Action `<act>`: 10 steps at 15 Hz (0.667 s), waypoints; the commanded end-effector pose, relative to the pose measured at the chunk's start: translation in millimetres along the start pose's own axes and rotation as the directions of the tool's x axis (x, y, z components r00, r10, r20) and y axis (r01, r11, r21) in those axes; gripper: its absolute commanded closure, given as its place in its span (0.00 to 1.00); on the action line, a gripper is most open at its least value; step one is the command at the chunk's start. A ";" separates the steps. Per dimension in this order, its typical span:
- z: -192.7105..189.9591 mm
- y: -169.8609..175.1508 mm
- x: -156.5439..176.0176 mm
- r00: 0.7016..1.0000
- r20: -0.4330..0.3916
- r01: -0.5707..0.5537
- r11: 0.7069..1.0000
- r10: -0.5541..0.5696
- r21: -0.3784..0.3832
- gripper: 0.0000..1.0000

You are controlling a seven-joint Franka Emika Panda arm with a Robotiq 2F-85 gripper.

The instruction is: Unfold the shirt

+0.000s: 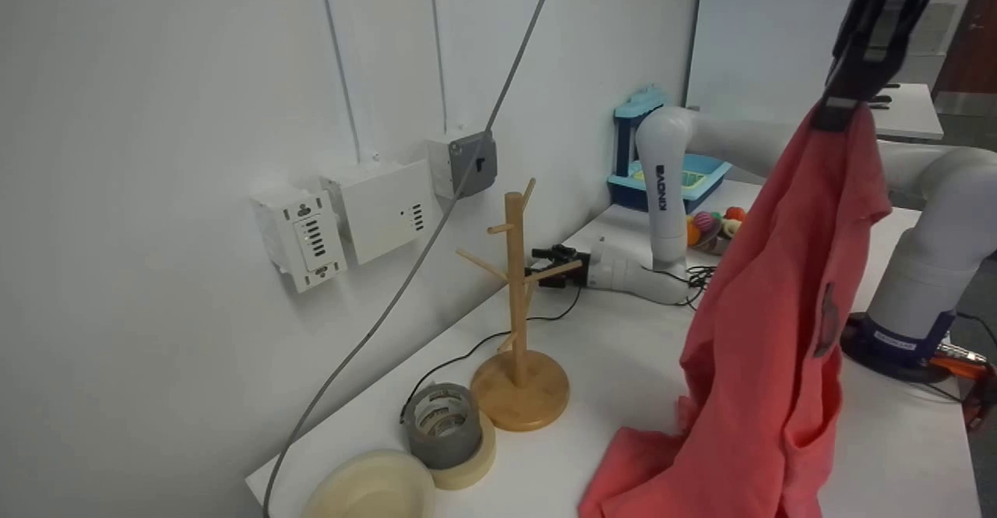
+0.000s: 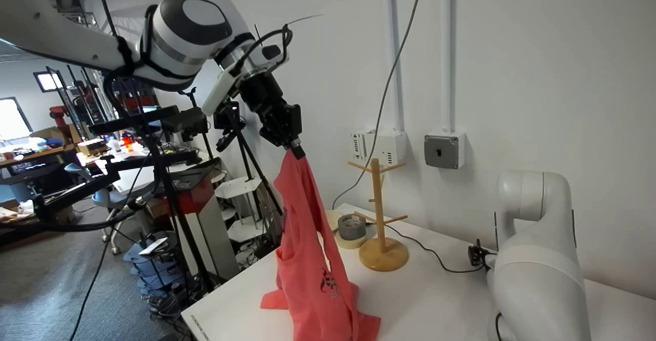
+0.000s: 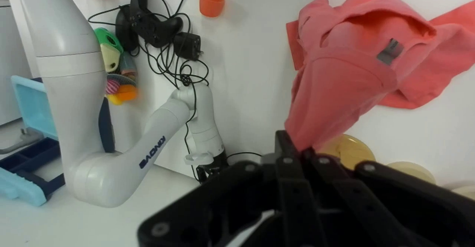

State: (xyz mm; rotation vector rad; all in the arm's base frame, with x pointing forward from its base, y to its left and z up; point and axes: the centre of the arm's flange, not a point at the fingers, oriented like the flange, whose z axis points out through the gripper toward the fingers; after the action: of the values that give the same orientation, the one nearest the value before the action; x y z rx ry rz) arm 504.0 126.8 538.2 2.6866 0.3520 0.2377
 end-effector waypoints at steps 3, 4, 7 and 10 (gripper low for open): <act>8.7 9.9 20.6 0.997 -0.027 -0.081 0.979 0.077 -0.189 0.99; 8.8 11.8 21.9 0.994 -0.047 -0.104 0.969 0.096 -0.225 0.99; 9.9 14.0 24.5 0.985 -0.079 -0.172 0.948 0.156 -0.268 0.99; 12.9 8.9 23.8 0.986 -0.031 -0.167 0.966 0.165 -0.197 0.99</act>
State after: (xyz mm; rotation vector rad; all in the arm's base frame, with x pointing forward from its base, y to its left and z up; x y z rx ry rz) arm 526.9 115.9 529.2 2.4732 0.1186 0.3671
